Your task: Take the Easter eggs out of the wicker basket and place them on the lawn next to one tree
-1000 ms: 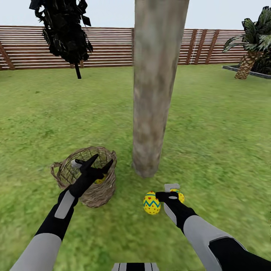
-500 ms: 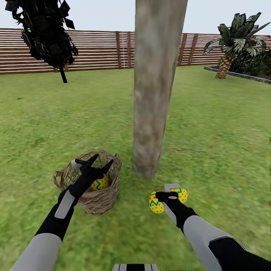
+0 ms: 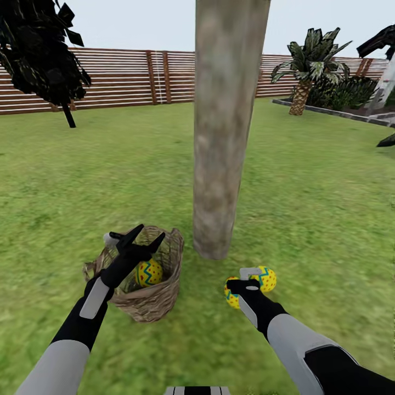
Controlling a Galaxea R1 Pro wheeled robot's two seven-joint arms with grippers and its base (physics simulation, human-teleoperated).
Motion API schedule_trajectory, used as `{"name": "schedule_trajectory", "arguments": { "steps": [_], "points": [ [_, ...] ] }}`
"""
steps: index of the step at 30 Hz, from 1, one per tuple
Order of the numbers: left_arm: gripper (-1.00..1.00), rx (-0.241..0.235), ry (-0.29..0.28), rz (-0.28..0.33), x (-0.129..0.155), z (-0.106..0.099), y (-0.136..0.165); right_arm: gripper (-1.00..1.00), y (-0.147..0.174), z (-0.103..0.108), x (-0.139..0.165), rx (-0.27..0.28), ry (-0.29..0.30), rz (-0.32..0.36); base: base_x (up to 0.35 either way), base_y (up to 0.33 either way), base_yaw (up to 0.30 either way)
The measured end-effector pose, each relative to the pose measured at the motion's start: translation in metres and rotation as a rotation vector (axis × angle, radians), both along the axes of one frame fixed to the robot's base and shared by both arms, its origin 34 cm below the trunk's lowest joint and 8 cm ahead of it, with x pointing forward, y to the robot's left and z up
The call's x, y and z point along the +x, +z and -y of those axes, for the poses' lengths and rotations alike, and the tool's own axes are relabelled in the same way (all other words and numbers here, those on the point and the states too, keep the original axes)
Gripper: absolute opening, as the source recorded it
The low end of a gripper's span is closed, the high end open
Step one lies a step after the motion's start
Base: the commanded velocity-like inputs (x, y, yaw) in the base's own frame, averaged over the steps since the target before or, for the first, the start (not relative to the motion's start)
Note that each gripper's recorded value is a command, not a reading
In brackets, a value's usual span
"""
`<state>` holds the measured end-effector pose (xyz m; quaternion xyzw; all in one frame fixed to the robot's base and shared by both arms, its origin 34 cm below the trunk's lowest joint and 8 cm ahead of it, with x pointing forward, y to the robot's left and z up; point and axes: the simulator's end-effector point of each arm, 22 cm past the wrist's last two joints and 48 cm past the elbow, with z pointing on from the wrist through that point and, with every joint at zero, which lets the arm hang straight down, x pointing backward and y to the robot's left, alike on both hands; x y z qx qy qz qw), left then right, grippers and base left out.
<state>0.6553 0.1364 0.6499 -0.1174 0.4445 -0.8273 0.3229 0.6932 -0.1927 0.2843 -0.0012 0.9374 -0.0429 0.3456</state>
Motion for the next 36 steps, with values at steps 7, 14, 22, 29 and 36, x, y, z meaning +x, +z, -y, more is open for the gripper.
{"name": "schedule_trajectory", "arguments": {
  "steps": [7,14,22,29,36],
  "points": [
    [1.00,0.000,0.000,0.007,-0.001,0.000,0.004,1.00,0.004,0.000,0.002,0.000,0.000,0.007,0.000,0.344,-0.229],
    [1.00,-0.001,0.001,0.014,-0.002,0.000,0.008,1.00,0.009,0.001,0.003,-0.002,-0.002,0.015,0.000,0.238,-0.208],
    [1.00,-0.002,0.001,0.019,-0.003,0.000,0.011,1.00,0.012,0.002,0.005,0.000,-0.009,0.020,0.000,0.005,-0.010],
    [1.00,0.000,-0.001,0.053,-0.008,0.001,0.030,1.00,0.068,-0.005,0.041,0.025,-0.011,0.116,0.000,0.000,0.000],
    [1.00,0.000,0.000,0.081,-0.013,0.000,0.047,1.00,0.112,-0.013,0.051,0.027,0.018,0.062,0.000,0.000,0.000]
  ]
}}
